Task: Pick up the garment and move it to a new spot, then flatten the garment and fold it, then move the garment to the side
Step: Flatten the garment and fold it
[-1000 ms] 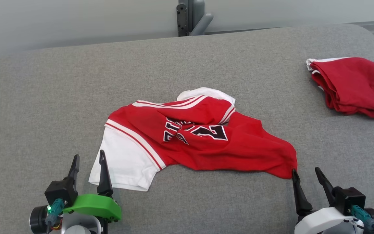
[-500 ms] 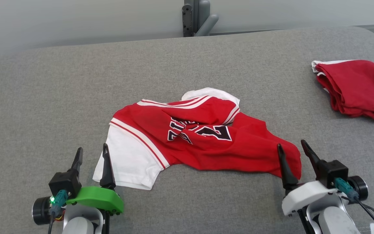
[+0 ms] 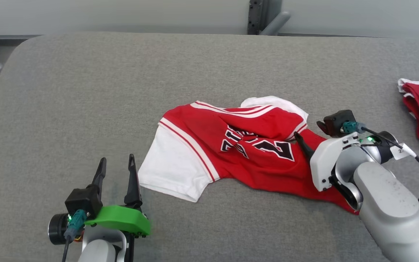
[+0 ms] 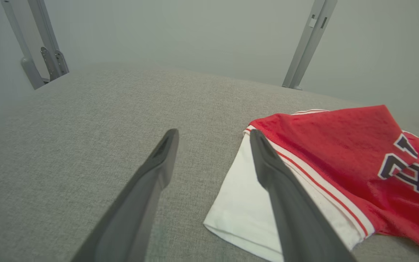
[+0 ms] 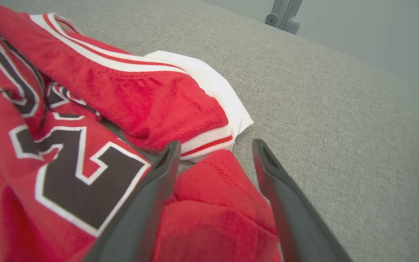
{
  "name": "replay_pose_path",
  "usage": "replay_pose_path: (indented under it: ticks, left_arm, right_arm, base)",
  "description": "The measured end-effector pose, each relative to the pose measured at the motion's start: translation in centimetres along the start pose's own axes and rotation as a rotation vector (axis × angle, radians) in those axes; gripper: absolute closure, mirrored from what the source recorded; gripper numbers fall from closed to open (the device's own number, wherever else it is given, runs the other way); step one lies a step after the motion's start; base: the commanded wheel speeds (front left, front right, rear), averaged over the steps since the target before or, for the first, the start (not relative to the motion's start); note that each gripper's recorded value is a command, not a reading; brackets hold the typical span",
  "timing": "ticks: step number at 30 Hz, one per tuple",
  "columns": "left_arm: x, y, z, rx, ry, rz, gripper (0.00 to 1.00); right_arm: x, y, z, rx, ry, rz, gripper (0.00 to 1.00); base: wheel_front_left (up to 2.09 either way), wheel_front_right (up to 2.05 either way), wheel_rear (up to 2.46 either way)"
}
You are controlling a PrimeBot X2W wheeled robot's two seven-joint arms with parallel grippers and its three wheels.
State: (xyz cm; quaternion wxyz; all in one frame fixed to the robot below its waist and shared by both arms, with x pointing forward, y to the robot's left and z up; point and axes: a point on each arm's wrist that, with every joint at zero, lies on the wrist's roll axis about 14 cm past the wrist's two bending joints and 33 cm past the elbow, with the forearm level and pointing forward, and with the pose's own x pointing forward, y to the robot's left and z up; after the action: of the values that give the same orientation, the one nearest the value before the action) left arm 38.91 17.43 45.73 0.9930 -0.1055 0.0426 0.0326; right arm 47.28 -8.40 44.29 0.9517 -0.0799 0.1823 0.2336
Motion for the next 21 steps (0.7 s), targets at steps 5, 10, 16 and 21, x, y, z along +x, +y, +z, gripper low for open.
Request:
replay_pose_path:
  ticks: [5, 10, 16, 21]
  left_arm:
    - [-1.1, 2.3, 0.6, -0.002, -0.015, 0.073, 0.00]
    - [-2.4, 4.9, 1.0, -0.001, -0.024, 0.158, 0.00]
    - [-3.3, 6.4, 0.8, 0.000, -0.018, 0.214, 0.00]
    - [-3.6, 6.9, 0.5, -0.009, -0.006, 0.235, 0.00]
  right_arm:
    - [2.5, 1.7, -0.6, -0.011, 0.103, 0.088, 0.00]
    - [5.1, 2.7, -1.1, -0.050, 0.172, 0.135, 0.84]
    - [8.1, 2.0, 3.0, -0.150, 0.044, 0.127, 1.00]
    - [10.3, 2.3, 8.6, -0.198, -0.111, 0.119, 1.00]
  base:
    - [0.00, 0.00, 0.00]
    - [0.00, 0.00, 0.00]
    - [0.00, 0.00, 0.00]
    - [0.00, 0.00, 0.00]
